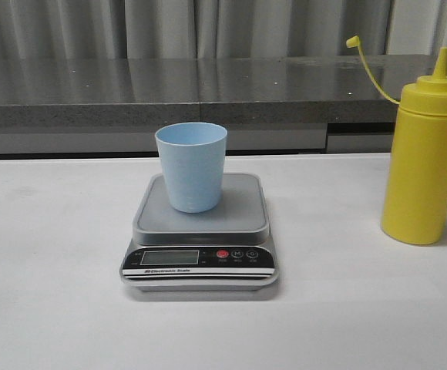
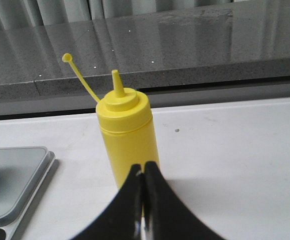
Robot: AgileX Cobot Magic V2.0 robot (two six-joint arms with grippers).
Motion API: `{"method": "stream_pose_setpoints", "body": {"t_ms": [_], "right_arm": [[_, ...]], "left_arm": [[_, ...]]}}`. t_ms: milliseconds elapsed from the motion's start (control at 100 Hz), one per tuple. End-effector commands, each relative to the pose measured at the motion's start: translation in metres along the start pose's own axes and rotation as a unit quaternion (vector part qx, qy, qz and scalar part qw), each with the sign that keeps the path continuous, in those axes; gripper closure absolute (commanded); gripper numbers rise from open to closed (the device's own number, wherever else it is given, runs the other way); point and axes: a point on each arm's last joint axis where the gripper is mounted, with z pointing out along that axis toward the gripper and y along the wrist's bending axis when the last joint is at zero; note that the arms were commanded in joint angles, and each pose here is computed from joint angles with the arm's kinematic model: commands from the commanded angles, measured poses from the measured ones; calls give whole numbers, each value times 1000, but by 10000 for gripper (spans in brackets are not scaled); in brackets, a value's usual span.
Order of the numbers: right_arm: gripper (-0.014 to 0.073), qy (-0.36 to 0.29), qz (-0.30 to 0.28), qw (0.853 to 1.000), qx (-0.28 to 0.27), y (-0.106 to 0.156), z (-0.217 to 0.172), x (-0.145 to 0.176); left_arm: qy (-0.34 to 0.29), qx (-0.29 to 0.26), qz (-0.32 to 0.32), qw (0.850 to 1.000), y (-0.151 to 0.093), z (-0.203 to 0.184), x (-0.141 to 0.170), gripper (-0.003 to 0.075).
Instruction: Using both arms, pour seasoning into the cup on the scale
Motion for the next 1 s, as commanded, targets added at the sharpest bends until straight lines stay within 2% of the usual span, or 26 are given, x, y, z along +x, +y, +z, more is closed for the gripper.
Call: {"method": "stream_pose_setpoints", "body": {"t_ms": [0,220,400,550,650,760,990], "right_arm": [[662,-54,-3,999,-6,2,-2,-16],[662,-96,-4,995,7,-1,-16,-18],[662,-125,-5,991,44,-9,-27,-3],[662,-154,-9,987,45,-12,-36,15],[662,-146,-27,988,48,-12,-40,26],[662,-164,-48,984,49,-11,-49,27],[662,-158,-47,985,50,-12,-48,27]], "left_arm": [[-47,-2,-10,999,0,-2,-15,741],[-47,-2,-10,999,0,-2,-15,741],[-47,-2,-10,999,0,-2,-15,741],[-47,-2,-10,999,0,-2,-15,741],[-47,-2,-10,999,0,-2,-15,741],[-47,-2,-10,999,0,-2,-15,741],[-46,-2,-10,999,0,-1,-15,741]]}}
